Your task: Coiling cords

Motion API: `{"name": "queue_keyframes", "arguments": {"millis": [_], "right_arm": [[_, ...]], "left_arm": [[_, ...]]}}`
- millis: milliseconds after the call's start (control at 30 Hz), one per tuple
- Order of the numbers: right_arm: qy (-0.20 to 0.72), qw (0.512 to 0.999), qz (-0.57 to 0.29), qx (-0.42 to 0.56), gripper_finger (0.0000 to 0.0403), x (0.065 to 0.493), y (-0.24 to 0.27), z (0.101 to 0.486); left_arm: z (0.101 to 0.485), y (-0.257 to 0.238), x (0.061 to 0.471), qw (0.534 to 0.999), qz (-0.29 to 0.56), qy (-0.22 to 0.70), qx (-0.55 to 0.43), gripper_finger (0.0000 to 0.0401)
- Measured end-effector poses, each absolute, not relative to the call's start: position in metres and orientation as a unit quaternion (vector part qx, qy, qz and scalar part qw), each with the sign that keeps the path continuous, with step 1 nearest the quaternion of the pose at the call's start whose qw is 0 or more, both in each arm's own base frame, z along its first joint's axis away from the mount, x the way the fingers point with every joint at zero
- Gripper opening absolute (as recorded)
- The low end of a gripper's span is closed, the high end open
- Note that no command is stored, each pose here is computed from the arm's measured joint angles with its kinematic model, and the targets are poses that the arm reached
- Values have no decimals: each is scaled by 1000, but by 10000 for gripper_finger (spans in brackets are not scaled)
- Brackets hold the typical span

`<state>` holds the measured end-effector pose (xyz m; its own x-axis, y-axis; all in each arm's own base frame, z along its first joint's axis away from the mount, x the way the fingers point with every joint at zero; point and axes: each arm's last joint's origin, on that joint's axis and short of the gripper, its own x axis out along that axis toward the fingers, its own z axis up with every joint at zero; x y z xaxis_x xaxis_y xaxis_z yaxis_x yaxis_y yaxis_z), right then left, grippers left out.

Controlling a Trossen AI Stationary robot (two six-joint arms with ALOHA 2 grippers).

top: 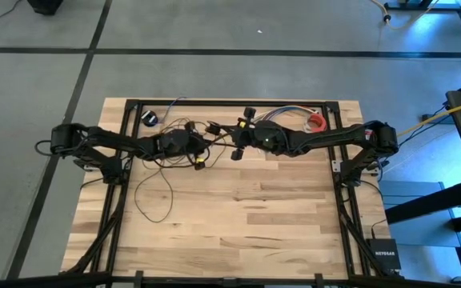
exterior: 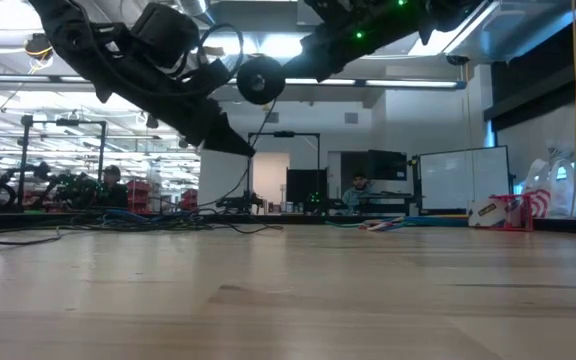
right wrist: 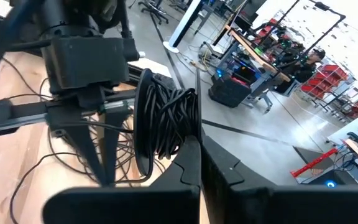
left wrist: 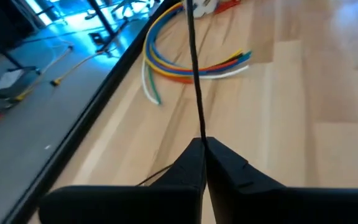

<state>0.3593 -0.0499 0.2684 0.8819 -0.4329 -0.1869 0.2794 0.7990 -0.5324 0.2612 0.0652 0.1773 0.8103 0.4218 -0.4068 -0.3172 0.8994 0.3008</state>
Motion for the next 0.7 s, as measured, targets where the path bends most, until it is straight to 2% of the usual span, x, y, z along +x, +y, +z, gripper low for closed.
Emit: {"name": "queue_keyframes", "arguments": {"millis": [400, 700], "right_arm": [[151, 938, -179, -255, 1, 360, -45, 268], [172, 938, -155, -256, 1, 359, -50, 263]], "left_arm": [[207, 68, 236, 914, 268, 250, 174, 4], [237, 74, 209, 916, 300, 211, 161, 3]]}}
